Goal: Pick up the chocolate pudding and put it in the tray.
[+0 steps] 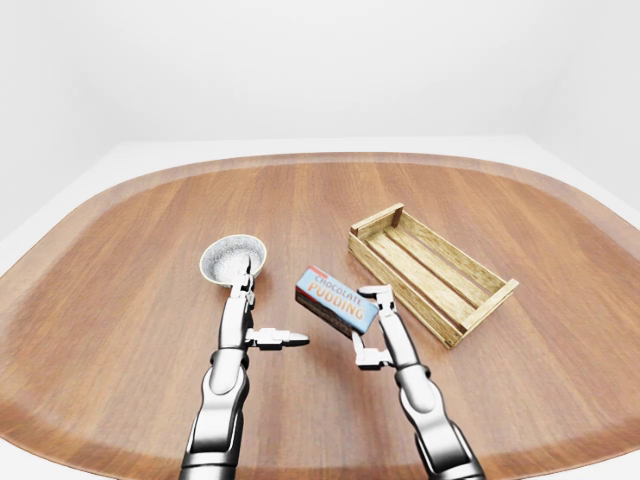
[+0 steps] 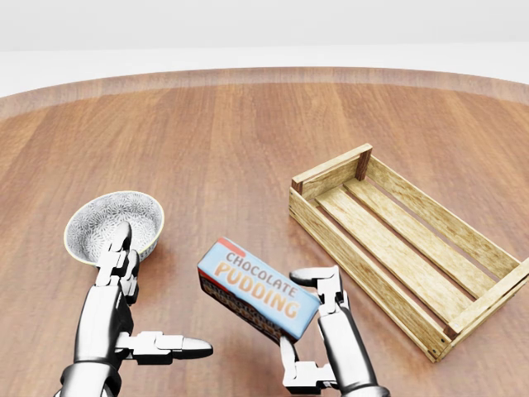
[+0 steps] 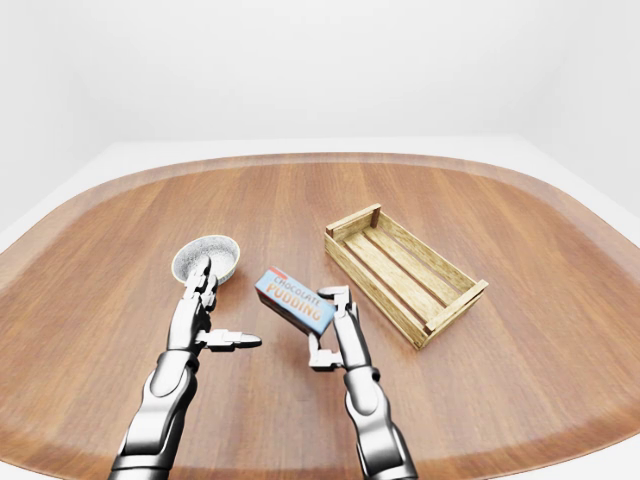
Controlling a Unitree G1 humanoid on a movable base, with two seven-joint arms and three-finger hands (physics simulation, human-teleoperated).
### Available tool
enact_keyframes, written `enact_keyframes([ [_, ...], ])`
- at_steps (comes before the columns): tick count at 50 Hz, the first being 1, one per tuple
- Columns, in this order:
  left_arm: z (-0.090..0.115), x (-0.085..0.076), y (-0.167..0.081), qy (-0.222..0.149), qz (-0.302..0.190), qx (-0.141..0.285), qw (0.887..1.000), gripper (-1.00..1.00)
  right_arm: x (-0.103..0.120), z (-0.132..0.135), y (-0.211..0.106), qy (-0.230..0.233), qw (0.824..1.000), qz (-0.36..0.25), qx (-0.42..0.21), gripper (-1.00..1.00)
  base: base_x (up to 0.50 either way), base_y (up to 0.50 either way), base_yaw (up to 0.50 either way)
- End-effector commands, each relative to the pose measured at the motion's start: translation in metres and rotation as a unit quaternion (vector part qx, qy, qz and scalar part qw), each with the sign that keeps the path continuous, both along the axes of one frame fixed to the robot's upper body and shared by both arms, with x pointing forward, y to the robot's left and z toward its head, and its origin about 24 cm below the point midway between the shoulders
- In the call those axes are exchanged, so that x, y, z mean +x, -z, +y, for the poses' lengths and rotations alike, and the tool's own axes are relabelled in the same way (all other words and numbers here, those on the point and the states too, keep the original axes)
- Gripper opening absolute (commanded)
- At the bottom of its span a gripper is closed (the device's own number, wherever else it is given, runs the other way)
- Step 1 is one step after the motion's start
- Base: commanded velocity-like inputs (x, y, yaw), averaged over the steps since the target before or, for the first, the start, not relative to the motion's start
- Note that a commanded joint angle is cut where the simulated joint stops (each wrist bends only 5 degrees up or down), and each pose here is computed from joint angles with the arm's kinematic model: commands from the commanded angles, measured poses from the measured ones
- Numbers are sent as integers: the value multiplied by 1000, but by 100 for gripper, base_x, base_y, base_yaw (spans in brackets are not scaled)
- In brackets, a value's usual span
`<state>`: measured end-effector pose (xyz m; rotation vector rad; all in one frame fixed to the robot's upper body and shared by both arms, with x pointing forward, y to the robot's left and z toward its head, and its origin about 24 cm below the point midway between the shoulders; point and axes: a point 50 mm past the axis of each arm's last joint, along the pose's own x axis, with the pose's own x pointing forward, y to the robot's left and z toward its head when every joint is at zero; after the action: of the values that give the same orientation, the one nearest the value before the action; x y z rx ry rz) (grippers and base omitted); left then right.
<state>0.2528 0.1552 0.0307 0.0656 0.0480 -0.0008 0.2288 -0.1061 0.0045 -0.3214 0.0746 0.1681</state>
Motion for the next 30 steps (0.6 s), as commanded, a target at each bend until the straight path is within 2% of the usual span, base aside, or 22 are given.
enact_keyframes([
  [1,0,0,-3,4,-7,-7,1000,100,0,1,-21,-7,999,-40,24,-100,0,0,0],
  [10,0,0,-2,4,-7,-7,1000,100,3,1,-19,-7,999,-37,20,-100,0,0,0],
  [15,-1,-1,-1,5,-7,-6,1000,100,6,2,-30,-12,998,-59,18,-100,0,0,0],
  [24,0,0,-2,4,-7,-7,1000,100,30,6,-66,-28,991,-131,16,-100,0,0,0],
  [30,0,1,-1,4,-6,-8,1000,100,44,7,-76,-31,988,-148,9,-100,0,0,0],
])
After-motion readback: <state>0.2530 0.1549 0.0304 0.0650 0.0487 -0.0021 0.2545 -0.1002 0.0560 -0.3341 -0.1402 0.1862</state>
